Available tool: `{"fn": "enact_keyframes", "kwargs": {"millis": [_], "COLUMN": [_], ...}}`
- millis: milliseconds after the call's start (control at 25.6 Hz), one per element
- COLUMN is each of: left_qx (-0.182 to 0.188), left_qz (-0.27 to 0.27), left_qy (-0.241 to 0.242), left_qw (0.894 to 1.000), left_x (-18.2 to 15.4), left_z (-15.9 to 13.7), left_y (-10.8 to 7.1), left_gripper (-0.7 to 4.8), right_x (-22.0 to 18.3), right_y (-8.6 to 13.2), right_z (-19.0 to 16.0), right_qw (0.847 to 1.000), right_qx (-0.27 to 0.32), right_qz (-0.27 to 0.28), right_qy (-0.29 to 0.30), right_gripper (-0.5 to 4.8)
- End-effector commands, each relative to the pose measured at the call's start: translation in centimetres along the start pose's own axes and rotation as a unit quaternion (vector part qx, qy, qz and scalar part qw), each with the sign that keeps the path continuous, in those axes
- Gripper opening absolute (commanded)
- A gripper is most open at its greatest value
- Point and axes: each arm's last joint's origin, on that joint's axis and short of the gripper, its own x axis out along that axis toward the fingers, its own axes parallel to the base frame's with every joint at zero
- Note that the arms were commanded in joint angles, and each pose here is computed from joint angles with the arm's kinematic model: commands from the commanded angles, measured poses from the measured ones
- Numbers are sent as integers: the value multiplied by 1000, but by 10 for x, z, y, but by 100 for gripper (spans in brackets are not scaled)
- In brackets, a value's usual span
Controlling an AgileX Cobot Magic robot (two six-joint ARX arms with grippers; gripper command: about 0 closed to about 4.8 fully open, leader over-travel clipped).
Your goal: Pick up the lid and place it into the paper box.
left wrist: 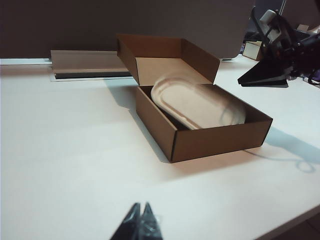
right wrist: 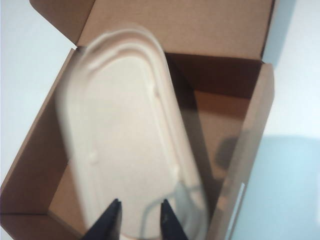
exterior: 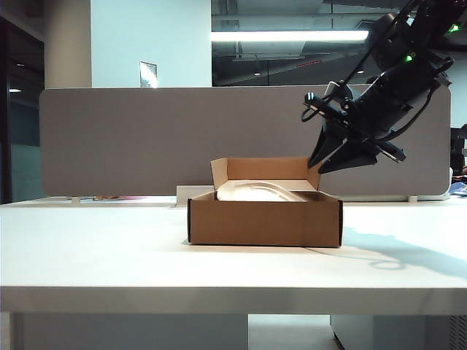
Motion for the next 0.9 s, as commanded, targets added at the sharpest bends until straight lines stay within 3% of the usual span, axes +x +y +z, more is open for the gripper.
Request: {"fn": "enact_keyframes", "kwargs": {"millis": [39,469,665,899], "left_qx": [5,6,6,6], "left_qz": [0,0,0,0], "left_qy": [-9,-10,-11,-11], "left_qw": [1000,1000,1000,1000], "left_x": [0,0,0,0], "left_z": [3,3,3,3], "left_y": [0,0,0,0], "left_gripper": [-4,-4,-4,-4], "right_x": [-3,-34,-68,-106], "right_y": [3,21,38,51], "right_z": [4,21,31,33], "right_qw": [1000,997,994,989], "right_qx": [-5,-31,-47,-103], "right_qz": [12,39,49,22], "right_qy": [-7,-57,-91,-108], "right_gripper": [119,135,-1,-4]}}
